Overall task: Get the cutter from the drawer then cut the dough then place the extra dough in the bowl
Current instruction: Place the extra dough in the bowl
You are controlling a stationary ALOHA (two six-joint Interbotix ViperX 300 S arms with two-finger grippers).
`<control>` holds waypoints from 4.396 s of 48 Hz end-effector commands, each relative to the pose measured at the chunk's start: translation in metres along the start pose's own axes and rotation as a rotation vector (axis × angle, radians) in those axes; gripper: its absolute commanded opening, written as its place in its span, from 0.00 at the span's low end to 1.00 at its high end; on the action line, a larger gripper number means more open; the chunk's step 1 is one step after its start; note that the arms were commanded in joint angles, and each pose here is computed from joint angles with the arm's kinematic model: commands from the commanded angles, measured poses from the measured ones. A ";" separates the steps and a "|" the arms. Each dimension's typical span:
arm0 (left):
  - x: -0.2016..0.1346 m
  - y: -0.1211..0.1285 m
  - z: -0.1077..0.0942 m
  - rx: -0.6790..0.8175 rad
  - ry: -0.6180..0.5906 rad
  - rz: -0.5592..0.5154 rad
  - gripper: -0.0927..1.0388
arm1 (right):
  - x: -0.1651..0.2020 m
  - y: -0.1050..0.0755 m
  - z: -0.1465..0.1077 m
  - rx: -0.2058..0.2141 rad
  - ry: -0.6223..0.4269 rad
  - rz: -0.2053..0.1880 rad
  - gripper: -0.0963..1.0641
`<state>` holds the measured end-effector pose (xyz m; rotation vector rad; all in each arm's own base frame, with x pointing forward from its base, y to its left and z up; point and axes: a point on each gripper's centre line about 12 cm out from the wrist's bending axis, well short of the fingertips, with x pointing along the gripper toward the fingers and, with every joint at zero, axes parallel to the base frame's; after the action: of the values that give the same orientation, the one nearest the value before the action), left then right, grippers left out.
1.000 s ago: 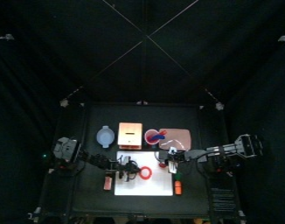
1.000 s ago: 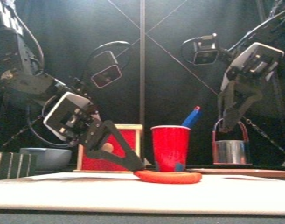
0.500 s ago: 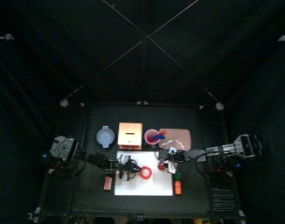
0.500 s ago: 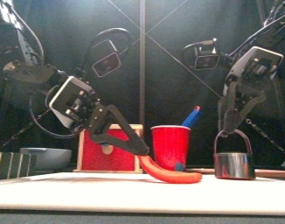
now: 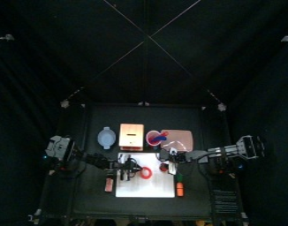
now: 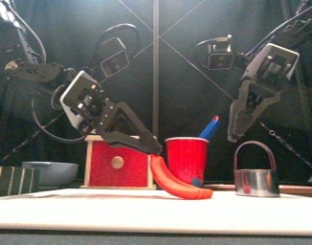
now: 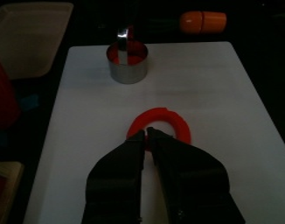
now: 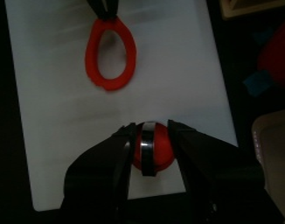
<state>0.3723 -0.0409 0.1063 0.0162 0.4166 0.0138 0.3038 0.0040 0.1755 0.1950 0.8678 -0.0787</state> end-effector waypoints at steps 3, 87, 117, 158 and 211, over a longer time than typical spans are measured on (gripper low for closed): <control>-0.008 0.002 0.019 -0.018 -0.057 0.005 0.59 | -0.007 0.001 0.014 0.006 -0.065 0.010 0.72; 0.044 0.019 -0.009 0.020 0.296 -0.012 0.69 | 0.001 0.000 0.015 0.019 -0.148 0.027 0.73; 0.042 0.007 -0.010 0.033 0.306 -0.039 0.67 | 0.008 -0.001 0.012 0.020 -0.127 0.021 0.73; 0.034 0.003 0.018 0.041 0.220 -0.047 0.59 | 0.008 -0.005 0.010 0.029 -0.121 0.012 0.73; -0.155 0.105 0.125 0.014 -0.051 0.174 0.60 | 0.007 -0.020 0.012 0.050 -0.129 -0.022 0.73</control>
<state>0.2968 0.0532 0.2692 0.0655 0.4160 0.1477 0.3123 -0.0146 0.1664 0.2243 0.7731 -0.1275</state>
